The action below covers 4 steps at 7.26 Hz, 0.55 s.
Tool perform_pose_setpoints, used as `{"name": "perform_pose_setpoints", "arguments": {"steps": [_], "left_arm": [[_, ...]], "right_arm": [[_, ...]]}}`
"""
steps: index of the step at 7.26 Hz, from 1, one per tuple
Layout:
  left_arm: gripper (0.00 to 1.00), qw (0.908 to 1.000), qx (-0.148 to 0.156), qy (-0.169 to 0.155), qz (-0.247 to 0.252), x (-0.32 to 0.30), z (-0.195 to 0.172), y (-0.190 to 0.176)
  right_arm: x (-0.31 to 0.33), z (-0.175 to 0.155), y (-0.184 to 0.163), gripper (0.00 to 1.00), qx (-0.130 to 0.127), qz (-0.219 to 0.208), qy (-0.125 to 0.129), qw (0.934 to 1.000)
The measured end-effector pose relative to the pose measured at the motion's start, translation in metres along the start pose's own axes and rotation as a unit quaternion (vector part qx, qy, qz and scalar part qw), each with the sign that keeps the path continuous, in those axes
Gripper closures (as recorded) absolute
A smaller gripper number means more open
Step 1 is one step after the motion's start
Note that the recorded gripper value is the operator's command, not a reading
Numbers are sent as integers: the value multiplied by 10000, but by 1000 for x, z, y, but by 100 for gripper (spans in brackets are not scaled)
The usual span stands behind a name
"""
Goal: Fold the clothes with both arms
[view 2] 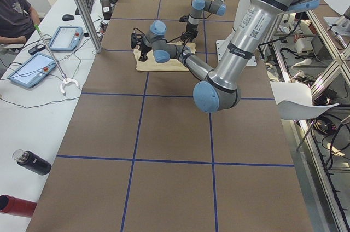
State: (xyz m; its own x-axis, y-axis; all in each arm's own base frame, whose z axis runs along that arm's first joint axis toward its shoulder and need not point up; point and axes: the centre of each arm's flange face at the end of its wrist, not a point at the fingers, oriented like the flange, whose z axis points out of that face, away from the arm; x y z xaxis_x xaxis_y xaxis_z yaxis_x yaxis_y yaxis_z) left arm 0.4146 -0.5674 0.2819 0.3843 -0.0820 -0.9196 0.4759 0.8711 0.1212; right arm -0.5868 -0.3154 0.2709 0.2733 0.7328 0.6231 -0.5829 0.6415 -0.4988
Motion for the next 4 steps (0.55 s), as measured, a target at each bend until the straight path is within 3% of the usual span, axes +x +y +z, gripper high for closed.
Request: {"name": "perform_pose_setpoints", "arguments": {"steps": [2,3,4], "left_arm": [[27,10000,1,1,0,0,0,0],[27,10000,2,4,1,0,0,0],[27,10000,2,6,1,0,-1,0]], "right_arm": [[0,1,1,90,1,0,7,10000],[0,1,1,100,-2,2,3,10000],[-1,1,1,100,-5,5,-1,10000]]}}
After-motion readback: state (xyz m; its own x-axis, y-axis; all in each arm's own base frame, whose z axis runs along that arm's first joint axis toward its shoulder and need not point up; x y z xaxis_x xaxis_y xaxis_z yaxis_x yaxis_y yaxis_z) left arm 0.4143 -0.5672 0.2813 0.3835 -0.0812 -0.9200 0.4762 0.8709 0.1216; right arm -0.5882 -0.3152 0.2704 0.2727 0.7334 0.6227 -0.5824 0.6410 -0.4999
